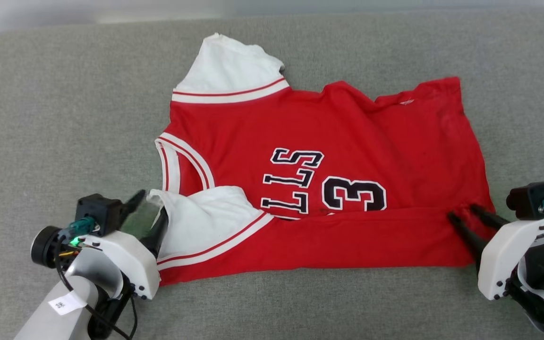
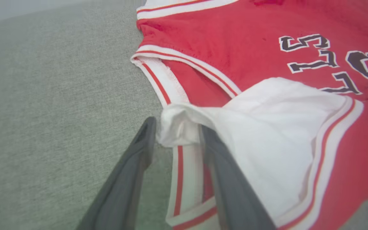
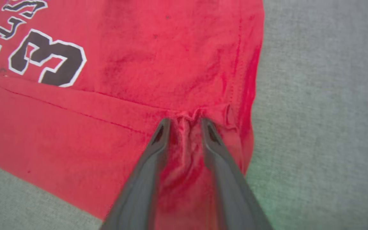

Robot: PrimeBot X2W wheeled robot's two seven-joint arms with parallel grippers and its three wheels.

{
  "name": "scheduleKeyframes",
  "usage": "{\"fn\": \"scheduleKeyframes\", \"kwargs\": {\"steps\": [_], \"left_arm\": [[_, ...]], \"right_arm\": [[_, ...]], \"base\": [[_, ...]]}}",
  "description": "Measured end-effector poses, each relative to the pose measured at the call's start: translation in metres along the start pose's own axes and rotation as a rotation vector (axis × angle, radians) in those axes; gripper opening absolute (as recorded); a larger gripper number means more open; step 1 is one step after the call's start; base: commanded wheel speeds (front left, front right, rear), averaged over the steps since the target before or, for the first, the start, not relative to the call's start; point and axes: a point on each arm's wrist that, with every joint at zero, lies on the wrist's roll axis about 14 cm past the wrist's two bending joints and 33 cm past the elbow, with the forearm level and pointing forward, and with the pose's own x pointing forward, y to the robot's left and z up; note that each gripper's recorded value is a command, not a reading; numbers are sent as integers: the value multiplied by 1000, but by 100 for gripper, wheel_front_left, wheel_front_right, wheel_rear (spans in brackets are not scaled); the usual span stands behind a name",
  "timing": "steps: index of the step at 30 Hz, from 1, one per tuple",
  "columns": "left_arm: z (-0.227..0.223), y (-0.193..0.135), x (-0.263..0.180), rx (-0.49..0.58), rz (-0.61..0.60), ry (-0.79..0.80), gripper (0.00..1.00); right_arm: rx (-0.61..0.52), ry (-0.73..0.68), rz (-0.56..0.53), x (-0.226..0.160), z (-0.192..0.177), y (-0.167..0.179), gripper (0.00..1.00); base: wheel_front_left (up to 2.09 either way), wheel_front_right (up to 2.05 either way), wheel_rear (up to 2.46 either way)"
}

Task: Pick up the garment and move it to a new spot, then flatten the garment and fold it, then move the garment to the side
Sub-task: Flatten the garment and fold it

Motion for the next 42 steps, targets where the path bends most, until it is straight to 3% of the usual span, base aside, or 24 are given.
{"fn": "scheduleKeyframes", "kwargs": {"steps": [7,12,20,30,41,42], "left_arm": [[7,11,-22,-91,97,-72,100],[7,16,-47,-121,149,-76,100],[-9,-8,-70,-164,131,11,100],[-34,-27,-66,-169,94,161,100],[-71,-20,-56,-108,114,321,100],[-74,-21,-55,-106,107,332,78]], "right_arm": [[-55,-39,-26,-19,7,2,100],[-8,-18,-68,-38,-3,0,100],[71,-1,-169,-62,-15,-6,100],[140,-4,-175,-67,-19,11,100],[148,-1,-194,-64,-21,7,100],[146,3,-195,-63,-22,6,100]], "base": [[0,0,0],[0,0,0],[0,0,0],[0,0,0],[0,0,0],[0,0,0]]}}
